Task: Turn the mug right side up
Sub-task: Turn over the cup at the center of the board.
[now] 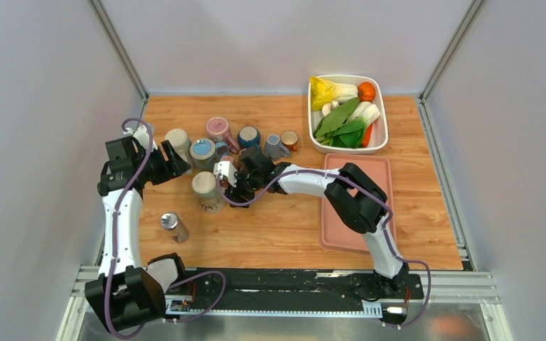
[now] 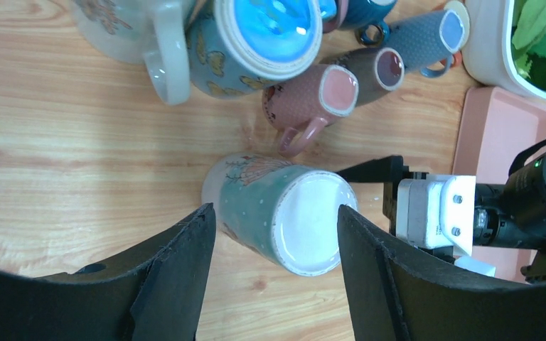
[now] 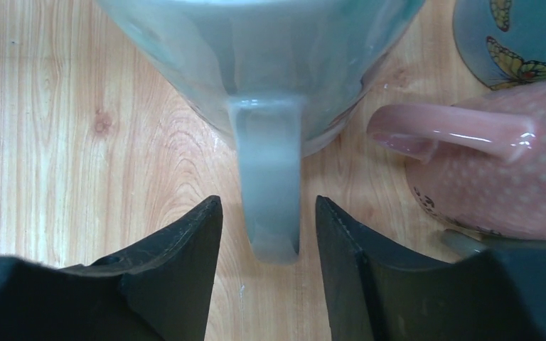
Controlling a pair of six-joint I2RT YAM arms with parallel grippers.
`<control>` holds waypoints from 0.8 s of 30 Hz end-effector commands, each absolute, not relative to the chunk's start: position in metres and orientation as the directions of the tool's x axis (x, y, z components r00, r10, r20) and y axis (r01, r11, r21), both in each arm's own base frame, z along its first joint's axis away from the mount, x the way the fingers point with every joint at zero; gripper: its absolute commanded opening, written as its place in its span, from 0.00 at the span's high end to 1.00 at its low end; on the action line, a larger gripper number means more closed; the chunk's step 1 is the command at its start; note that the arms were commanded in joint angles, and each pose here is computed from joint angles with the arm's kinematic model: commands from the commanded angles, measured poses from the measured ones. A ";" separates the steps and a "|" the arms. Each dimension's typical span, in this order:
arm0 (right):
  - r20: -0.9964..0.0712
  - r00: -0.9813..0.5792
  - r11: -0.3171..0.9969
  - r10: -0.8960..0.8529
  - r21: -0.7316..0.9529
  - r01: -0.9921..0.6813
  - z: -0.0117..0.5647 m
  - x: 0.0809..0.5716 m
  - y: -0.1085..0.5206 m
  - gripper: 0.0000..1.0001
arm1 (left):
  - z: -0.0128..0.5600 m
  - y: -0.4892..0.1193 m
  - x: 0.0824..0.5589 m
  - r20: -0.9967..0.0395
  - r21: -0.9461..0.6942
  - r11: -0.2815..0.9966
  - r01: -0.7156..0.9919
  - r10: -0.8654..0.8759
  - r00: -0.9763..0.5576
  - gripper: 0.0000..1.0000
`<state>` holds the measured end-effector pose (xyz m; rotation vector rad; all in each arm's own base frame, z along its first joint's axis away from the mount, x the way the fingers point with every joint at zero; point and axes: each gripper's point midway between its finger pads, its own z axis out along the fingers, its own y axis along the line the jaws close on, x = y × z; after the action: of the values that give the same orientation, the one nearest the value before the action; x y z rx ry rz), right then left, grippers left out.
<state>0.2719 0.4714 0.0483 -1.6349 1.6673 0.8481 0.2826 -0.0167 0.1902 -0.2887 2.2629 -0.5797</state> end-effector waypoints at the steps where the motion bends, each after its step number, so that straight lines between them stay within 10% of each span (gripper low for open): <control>1: -0.845 0.025 -0.048 -0.534 0.001 -0.999 0.059 0.267 0.491 0.48 | 0.215 -0.003 0.286 -0.691 -0.458 0.888 -0.043 -0.385 -0.612 0.29; 11: -0.843 0.019 -0.052 -0.537 0.010 -0.999 0.049 0.269 0.505 0.53 | 0.213 -0.004 0.278 -0.691 -0.451 0.892 -0.040 -0.377 -0.616 0.30; 21: -0.836 0.029 -0.053 -0.548 0.000 -0.999 0.049 0.267 0.496 1.00 | 0.219 -0.004 0.280 -0.710 -0.433 0.901 -0.008 -0.346 -0.613 0.30; 24: -0.839 0.030 -0.074 -0.544 0.013 -0.997 0.059 0.259 0.480 1.00 | 0.225 -0.007 0.284 -0.732 -0.419 0.907 0.033 -0.316 -0.604 0.30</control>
<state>0.2720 0.4915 0.0318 -1.6738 1.6251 0.8699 0.2766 -0.0067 0.2002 -0.2951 2.2330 -0.5154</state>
